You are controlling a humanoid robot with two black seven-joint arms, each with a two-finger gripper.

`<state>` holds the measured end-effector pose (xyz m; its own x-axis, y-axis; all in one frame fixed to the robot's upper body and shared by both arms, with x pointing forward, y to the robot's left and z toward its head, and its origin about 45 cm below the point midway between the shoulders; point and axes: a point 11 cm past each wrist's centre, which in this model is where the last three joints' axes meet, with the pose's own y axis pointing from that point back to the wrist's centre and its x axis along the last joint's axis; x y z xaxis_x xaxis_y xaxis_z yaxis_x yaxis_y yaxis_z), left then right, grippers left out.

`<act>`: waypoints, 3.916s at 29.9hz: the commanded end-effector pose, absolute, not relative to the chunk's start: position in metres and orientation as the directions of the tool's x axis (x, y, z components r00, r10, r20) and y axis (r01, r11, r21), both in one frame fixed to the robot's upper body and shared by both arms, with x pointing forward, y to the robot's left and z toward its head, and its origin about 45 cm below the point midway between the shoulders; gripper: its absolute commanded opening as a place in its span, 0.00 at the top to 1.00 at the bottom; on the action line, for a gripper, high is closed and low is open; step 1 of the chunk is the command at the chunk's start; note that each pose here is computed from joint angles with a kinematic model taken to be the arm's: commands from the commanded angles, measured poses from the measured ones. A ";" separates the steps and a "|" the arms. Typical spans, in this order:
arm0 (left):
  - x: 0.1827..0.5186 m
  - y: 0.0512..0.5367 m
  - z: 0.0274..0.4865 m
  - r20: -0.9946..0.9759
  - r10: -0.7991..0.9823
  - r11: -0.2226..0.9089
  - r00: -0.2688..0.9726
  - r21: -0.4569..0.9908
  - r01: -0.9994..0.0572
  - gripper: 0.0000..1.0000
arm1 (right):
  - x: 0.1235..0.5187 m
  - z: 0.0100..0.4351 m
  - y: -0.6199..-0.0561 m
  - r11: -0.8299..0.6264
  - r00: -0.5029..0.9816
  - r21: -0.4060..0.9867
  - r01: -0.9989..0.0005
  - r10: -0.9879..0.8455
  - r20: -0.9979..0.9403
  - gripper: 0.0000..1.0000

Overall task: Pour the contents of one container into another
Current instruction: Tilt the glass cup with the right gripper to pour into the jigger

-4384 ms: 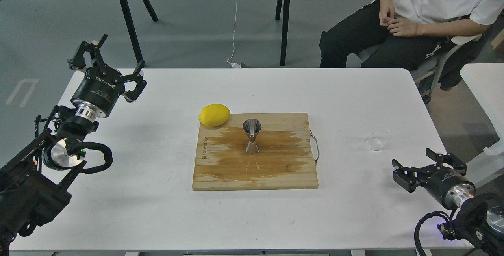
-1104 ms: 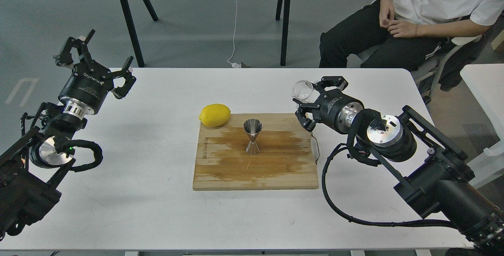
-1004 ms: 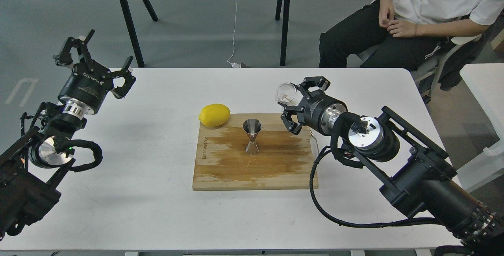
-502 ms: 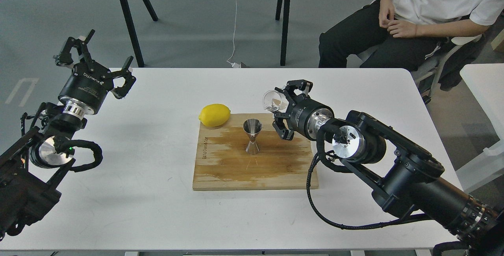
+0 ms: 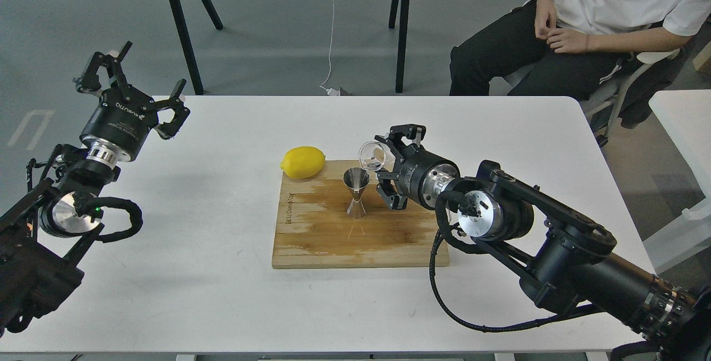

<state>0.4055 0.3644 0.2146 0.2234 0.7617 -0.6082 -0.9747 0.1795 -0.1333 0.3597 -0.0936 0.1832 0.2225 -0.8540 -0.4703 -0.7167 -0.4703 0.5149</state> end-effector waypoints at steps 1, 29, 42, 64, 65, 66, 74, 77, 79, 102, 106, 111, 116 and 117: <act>0.405 0.364 0.214 -0.609 0.761 0.179 0.223 -0.132 -0.975 0.00 | 0.362 0.186 -0.093 -0.468 0.238 0.506 -0.724 -0.859 -0.454 0.65; 0.404 0.365 0.213 -0.609 0.762 0.178 0.220 -0.129 -0.976 0.00 | 0.358 0.184 -0.076 -0.464 0.407 0.482 -0.743 -0.885 -0.226 0.65; 0.404 0.365 0.213 -0.610 0.762 0.178 0.220 -0.129 -0.976 0.00 | 0.357 0.185 -0.070 -0.468 0.460 0.475 -0.745 -0.877 -0.143 0.66; 0.405 0.366 0.214 -0.608 0.763 0.175 0.219 -0.131 -0.976 0.00 | 0.358 0.179 -0.065 -0.442 0.507 0.455 -0.773 -0.861 0.025 0.66; 0.405 0.366 0.214 -0.608 0.763 0.175 0.219 -0.131 -0.976 0.00 | 0.358 0.180 -0.065 -0.442 0.508 0.453 -0.774 -0.861 0.027 0.66; 0.405 0.366 0.214 -0.608 0.763 0.175 0.219 -0.131 -0.976 0.00 | 0.358 0.180 -0.064 -0.444 0.509 0.451 -0.774 -0.860 0.027 0.66; 0.405 0.367 0.214 -0.607 0.764 0.174 0.218 -0.132 -0.976 0.00 | 0.361 0.186 -0.062 -0.448 0.523 0.432 -0.783 -0.849 0.067 0.66; 0.405 0.367 0.214 -0.607 0.764 0.174 0.218 -0.132 -0.976 0.00 | 0.360 0.185 -0.061 -0.454 0.544 0.427 -0.782 -0.831 0.115 0.66; 0.405 0.367 0.214 -0.608 0.763 0.174 0.219 -0.132 -0.976 0.00 | 0.362 0.187 -0.061 -0.455 0.548 0.422 -0.784 -0.827 0.127 0.66; 0.405 0.368 0.214 -0.607 0.765 0.173 0.217 -0.131 -0.976 0.00 | 0.364 0.184 -0.066 -0.450 0.576 0.405 -0.796 -0.768 0.279 0.66; 0.405 0.367 0.214 -0.608 0.764 0.173 0.217 -0.131 -0.976 0.00 | 0.363 0.183 -0.066 -0.451 0.579 0.404 -0.796 -0.763 0.287 0.66; 0.405 0.368 0.214 -0.607 0.765 0.173 0.217 -0.131 -0.976 0.00 | 0.364 0.184 -0.066 -0.453 0.580 0.394 -0.799 -0.754 0.309 0.66; 0.405 0.367 0.213 -0.608 0.764 0.173 0.216 -0.130 -0.976 0.00 | 0.360 0.180 -0.065 -0.462 0.595 0.398 -0.793 -0.728 0.341 0.66; 0.405 0.367 0.213 -0.608 0.764 0.173 0.216 -0.130 -0.976 0.00 | 0.361 0.180 -0.065 -0.461 0.595 0.398 -0.793 -0.727 0.344 0.66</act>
<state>0.4054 0.3669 0.2136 0.2177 0.7638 -0.6076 -0.9760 0.1742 -0.1307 0.3610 -0.0648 0.1805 0.5913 -0.7346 0.3328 -0.7944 -0.4596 0.3971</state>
